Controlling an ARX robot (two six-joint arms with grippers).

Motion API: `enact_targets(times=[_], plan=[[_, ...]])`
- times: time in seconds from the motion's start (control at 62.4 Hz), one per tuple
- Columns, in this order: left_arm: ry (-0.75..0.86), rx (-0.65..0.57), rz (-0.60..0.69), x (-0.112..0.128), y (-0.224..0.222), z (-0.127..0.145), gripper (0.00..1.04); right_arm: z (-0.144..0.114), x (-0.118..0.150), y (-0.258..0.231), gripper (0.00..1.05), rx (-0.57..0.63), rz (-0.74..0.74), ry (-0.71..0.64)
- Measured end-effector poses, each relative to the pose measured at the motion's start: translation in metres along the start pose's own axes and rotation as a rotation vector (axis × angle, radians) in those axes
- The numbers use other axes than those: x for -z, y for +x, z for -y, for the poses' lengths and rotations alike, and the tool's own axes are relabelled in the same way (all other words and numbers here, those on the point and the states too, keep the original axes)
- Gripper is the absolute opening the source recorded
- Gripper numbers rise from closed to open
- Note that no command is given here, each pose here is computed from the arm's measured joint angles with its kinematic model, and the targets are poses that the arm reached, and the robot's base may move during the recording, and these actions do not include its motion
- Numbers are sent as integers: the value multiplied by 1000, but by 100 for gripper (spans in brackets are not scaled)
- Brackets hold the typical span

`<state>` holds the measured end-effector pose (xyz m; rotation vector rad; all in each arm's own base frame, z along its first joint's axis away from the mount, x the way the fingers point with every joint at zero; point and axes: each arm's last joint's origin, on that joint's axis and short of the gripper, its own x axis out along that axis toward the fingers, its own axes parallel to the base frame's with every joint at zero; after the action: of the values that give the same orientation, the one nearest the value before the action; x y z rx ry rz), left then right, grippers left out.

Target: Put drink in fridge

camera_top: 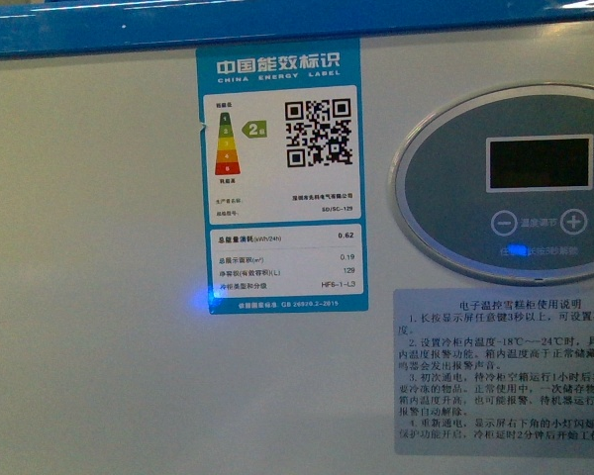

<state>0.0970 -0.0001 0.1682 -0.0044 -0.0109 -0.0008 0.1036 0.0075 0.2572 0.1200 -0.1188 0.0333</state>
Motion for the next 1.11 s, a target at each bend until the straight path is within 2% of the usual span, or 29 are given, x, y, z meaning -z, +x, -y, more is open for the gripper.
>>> enact_targets(times=[0.305,0.577,1.106], plan=[[0,0,0,0,0,0,97,-6,2,-2,37,8,37,-28],[0,0,0,0,0,0,97,-6,9,-3,37,79,33,-38],[0,0,0,0,0,0,97,-6,11,-3,37,74,26,-39]])
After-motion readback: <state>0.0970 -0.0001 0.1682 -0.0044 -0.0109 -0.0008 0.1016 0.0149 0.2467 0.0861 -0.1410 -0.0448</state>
